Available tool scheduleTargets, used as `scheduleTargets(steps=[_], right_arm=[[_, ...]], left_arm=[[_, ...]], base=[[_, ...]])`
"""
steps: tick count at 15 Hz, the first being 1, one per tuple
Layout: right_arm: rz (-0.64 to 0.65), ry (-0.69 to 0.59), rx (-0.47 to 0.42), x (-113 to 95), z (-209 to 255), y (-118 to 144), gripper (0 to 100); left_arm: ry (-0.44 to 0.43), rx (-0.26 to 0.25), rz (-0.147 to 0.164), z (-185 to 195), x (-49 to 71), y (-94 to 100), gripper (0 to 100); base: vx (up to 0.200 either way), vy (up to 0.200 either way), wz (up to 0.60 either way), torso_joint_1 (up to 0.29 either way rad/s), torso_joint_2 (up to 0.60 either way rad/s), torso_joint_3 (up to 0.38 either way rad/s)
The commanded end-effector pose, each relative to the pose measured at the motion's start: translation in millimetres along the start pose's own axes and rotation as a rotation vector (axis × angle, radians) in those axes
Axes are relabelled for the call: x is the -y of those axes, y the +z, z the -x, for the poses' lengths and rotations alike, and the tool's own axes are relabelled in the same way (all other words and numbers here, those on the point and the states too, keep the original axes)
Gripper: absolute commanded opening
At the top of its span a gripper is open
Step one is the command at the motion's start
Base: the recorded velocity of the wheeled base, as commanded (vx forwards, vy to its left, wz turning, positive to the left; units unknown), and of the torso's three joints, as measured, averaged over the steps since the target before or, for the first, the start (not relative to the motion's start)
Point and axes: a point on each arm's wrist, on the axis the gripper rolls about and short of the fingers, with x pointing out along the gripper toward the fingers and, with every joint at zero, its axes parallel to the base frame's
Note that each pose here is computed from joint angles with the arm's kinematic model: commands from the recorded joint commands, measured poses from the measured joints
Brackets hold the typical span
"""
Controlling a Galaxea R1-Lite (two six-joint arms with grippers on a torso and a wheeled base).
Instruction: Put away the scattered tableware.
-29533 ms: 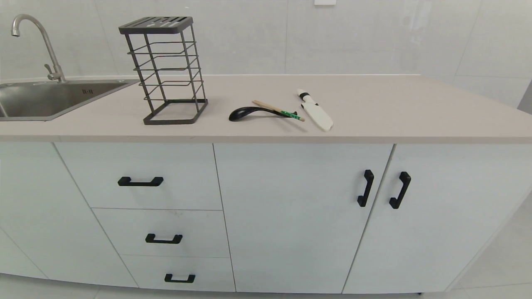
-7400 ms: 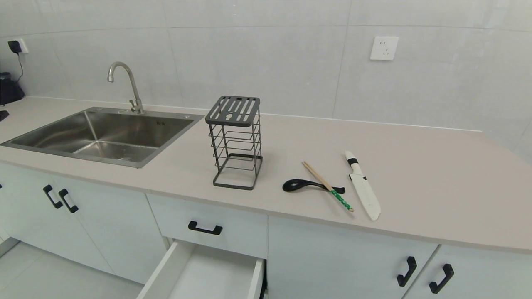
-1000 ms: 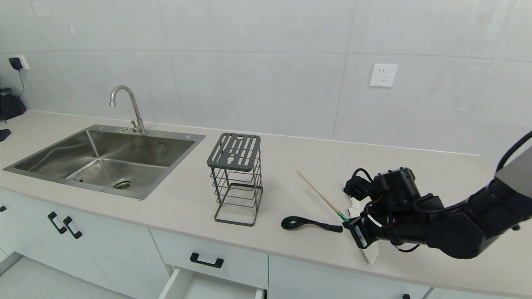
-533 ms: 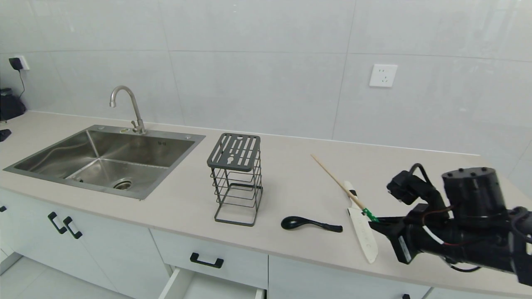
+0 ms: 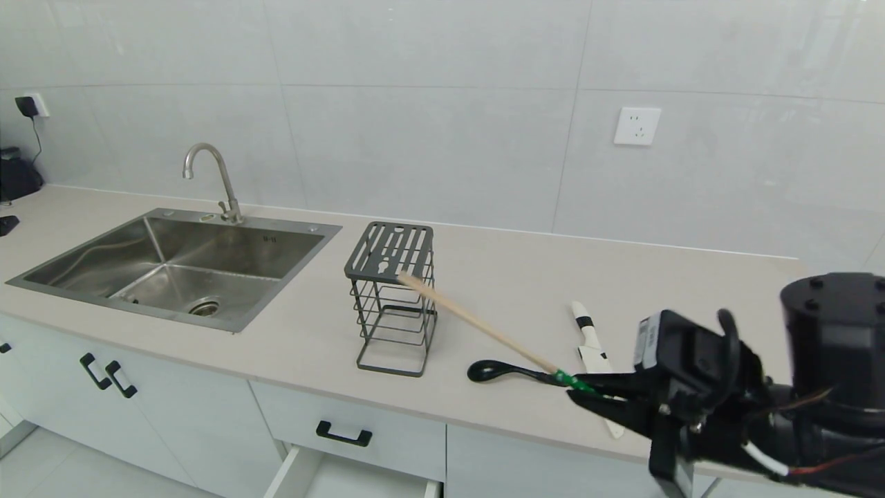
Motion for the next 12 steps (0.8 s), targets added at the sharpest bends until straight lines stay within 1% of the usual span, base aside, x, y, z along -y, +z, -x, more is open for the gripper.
scheduleTargets(steps=[1, 2, 3, 4, 5, 6, 7, 8, 9, 11, 12], right_arm=[[0.100, 0.094, -0.030, -33, -34, 19, 0], [0.109, 0.101, -0.019, -36, -40, 26, 0], [0.126, 0.133, 0.024, -48, -51, 45, 0], [0.120, 0.165, 0.027, -59, -57, 49, 0], [0.101, 0.191, 0.038, -70, -60, 54, 0], [0.055, 0.222, 0.071, -85, -64, 64, 0], [0.052, 0.222, 0.073, -86, -64, 65, 0], [-0.044, 0.173, 0.104, -92, -76, 78, 0], [-0.056, 0.145, 0.116, -91, -76, 82, 0], [-0.098, 0.151, 0.104, -92, -76, 81, 0], [-0.101, 0.163, 0.084, -95, -75, 77, 0]], left_arm=[[0.001, -0.001, 0.001, 0, 0.0, 0.0, 100], [0.001, -0.001, 0.001, 0, 0.0, 0.0, 100], [0.001, -0.001, 0.001, 0, 0.0, 0.0, 100], [0.001, -0.001, 0.001, 0, 0.0, 0.0, 100], [0.001, -0.001, 0.001, 0, 0.0, 0.0, 100], [0.001, -0.001, 0.001, 0, 0.0, 0.0, 100], [0.001, -0.001, 0.001, 0, 0.0, 0.0, 100], [0.001, -0.001, 0.001, 0, 0.0, 0.0, 100], [0.001, -0.001, 0.001, 0, 0.0, 0.0, 100], [0.001, -0.001, 0.001, 0, 0.0, 0.0, 100], [0.001, -0.001, 0.001, 0, 0.0, 0.0, 100]], base=[[0.000, 0.000, 0.00, 0.000, 0.00, 0.000], [0.000, 0.000, 0.00, 0.000, 0.00, 0.000], [0.000, 0.000, 0.00, 0.000, 0.00, 0.000], [0.000, 0.000, 0.00, 0.000, 0.00, 0.000], [0.000, 0.000, 0.00, 0.000, 0.00, 0.000], [0.000, 0.000, 0.00, 0.000, 0.00, 0.000], [0.000, 0.000, 0.00, 0.000, 0.00, 0.000], [0.000, 0.000, 0.00, 0.000, 0.00, 0.000], [0.000, 0.000, 0.00, 0.000, 0.00, 0.000], [0.000, 0.000, 0.00, 0.000, 0.00, 0.000], [0.000, 0.000, 0.00, 0.000, 0.00, 0.000]])
